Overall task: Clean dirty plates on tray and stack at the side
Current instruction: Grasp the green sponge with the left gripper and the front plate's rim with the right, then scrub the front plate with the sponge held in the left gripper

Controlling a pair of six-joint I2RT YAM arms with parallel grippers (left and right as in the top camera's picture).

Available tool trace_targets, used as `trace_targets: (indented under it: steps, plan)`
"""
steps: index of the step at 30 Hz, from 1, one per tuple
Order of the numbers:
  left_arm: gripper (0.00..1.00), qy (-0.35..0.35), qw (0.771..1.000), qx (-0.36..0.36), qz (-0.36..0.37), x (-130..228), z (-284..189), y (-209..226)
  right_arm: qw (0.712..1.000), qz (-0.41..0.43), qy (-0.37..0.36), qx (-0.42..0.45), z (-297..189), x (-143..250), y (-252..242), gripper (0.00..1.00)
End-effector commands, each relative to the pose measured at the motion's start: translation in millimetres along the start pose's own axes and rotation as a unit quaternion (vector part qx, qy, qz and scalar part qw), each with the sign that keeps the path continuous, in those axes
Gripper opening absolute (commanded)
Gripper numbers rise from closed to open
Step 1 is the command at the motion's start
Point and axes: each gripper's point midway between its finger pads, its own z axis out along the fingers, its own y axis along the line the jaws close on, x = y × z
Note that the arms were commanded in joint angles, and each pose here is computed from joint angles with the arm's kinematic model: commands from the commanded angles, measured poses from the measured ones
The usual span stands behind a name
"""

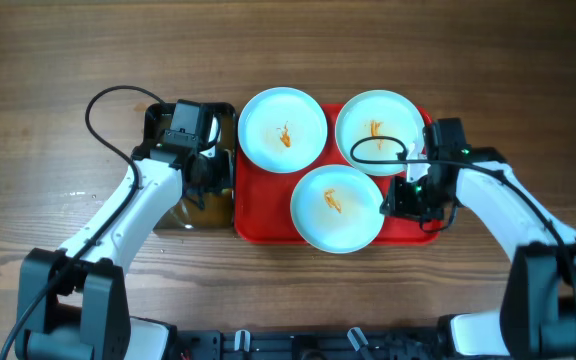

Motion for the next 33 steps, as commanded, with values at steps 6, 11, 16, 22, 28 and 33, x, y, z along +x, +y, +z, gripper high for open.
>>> trace_targets:
  steps: [6, 11, 16, 22, 28, 33]
  plan:
    - [0.04, 0.003, 0.998, 0.062, 0.002, -1, -10, -24, 0.998, -0.03, 0.018, -0.045, 18, -1, 34, 0.08]
    - [0.04, 0.026, 0.989, 0.146, 0.005, 7, -16, -53, 1.0, 0.004, 0.013, -0.016, 22, -1, 33, 0.04]
    - [0.04, 0.024, 0.957, 0.288, -0.035, -6, -37, -115, 1.0, 0.002, 0.009, -0.018, 22, -3, 33, 0.04]
    - [0.04, 0.046, 0.94, 0.339, 0.007, 18, -28, -187, 1.0, 0.002, 0.009, -0.018, 22, -3, 33, 0.04]
    - [0.04, 0.103, 0.933, 0.344, -0.012, 52, 6, -228, 1.0, 0.002, 0.009, -0.018, 22, -3, 33, 0.04]
    - [0.04, 0.128, 0.948, 0.288, -0.033, 71, 47, -220, 1.0, 0.002, 0.01, -0.017, 22, -3, 33, 0.04]
